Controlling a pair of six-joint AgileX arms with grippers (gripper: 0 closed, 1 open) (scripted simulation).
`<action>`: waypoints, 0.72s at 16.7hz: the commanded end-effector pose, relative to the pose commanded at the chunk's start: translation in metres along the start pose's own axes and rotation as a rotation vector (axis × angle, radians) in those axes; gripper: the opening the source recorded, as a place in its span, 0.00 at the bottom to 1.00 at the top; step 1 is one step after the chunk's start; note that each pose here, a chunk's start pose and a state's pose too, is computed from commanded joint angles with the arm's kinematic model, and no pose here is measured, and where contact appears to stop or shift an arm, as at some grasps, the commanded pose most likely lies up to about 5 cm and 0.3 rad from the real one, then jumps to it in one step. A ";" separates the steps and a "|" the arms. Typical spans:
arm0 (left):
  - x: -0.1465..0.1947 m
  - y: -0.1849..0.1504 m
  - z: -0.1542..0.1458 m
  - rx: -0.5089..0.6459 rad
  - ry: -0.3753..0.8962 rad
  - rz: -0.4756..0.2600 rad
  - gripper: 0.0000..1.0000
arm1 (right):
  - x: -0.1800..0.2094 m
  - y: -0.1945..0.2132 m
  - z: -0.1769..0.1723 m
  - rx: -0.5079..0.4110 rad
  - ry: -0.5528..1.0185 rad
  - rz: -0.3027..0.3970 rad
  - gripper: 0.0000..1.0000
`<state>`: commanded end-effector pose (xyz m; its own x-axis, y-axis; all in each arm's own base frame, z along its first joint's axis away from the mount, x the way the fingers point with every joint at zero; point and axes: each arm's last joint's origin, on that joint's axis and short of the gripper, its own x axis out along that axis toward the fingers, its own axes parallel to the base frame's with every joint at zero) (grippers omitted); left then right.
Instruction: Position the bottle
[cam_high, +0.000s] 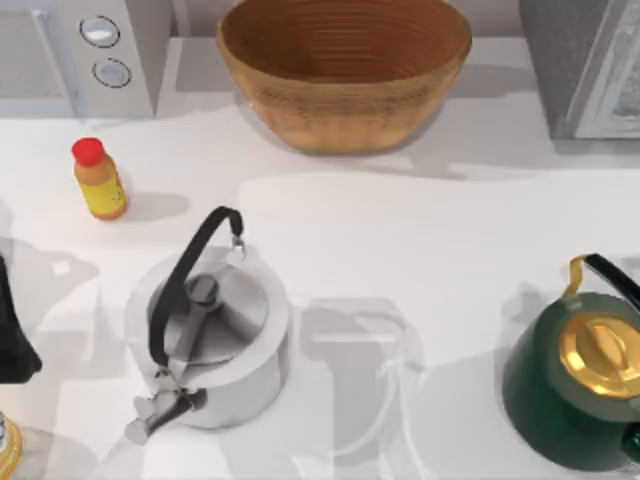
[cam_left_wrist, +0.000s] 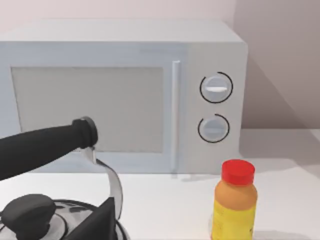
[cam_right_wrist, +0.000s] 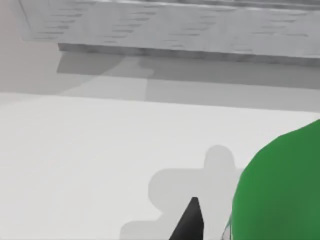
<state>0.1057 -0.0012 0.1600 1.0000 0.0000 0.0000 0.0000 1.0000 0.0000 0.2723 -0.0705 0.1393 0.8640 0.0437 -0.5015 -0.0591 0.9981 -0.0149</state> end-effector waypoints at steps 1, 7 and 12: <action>0.000 0.000 0.000 0.000 0.000 0.000 1.00 | -0.007 -0.007 -0.002 0.011 -0.021 -0.029 0.00; 0.000 0.000 0.000 0.000 0.000 0.000 1.00 | -0.017 -0.016 -0.004 0.022 -0.054 -0.070 0.00; 0.000 0.000 0.000 0.000 0.000 0.000 1.00 | -0.007 -0.017 -0.007 0.024 -0.045 -0.066 0.00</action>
<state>0.1057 -0.0012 0.1600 1.0000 0.0000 0.0000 0.0000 1.0000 0.0000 0.2642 -0.0877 0.1371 0.8872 -0.0213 -0.4609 0.0104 0.9996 -0.0262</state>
